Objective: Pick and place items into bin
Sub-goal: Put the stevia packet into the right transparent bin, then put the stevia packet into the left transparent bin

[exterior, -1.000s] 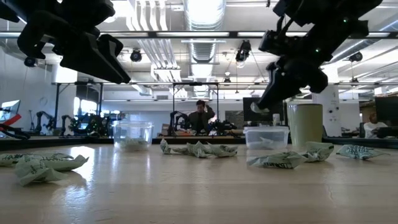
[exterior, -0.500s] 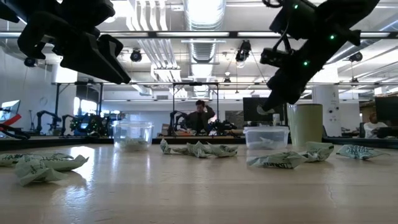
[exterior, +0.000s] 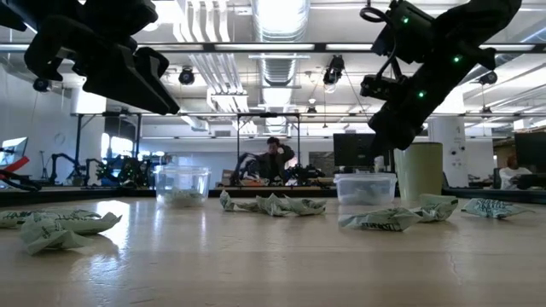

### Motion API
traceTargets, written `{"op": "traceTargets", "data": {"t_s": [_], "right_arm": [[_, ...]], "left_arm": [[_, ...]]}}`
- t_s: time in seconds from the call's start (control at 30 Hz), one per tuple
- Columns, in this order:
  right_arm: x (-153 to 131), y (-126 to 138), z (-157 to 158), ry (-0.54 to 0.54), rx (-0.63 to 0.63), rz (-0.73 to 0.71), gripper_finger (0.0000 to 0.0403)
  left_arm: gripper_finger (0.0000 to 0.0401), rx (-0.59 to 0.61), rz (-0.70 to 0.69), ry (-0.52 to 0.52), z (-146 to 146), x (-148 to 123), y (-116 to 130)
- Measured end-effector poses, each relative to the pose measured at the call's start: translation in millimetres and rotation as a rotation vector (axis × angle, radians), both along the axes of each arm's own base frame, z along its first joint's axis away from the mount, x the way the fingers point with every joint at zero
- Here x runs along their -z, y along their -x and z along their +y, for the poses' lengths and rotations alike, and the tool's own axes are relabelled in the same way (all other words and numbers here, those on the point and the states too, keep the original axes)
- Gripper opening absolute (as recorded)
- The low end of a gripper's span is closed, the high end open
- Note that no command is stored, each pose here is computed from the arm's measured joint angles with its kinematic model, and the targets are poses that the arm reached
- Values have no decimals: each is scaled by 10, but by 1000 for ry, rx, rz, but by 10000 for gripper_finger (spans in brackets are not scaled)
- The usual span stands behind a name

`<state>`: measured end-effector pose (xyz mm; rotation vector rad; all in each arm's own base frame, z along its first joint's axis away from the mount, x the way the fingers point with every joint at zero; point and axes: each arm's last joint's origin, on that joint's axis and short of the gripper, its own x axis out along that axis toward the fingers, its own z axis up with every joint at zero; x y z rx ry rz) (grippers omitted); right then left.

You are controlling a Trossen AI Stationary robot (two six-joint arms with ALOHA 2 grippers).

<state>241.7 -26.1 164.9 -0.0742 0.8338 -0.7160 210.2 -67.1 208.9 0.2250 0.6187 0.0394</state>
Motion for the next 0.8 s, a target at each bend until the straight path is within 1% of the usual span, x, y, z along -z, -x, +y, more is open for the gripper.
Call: {"op": "traceTargets", "data": {"t_s": [0.2, 0.33, 0.47, 0.6, 0.73, 0.8], "right_arm": [[-8, 5, -1, 2, -2, -2, 107], [-35, 5, 42, 10, -43, 1, 122], [-39, -2, 135, 16, -115, 21, 124], [-40, -8, 214, 7, -187, 34, 118], [-41, -11, 244, 6, -208, 36, 109], [-43, -12, 243, 8, -209, 35, 105]], "left_arm": [[112, 9, 5, 8, -3, 3, 2], [112, 76, 57, 110, -33, 32, 22], [112, 115, 106, 207, -70, 79, 57], [112, 112, 156, 230, -114, 165, 125], [112, 29, 289, 273, -135, 273, 224], [112, -15, 354, 278, -140, 338, 269]]}}
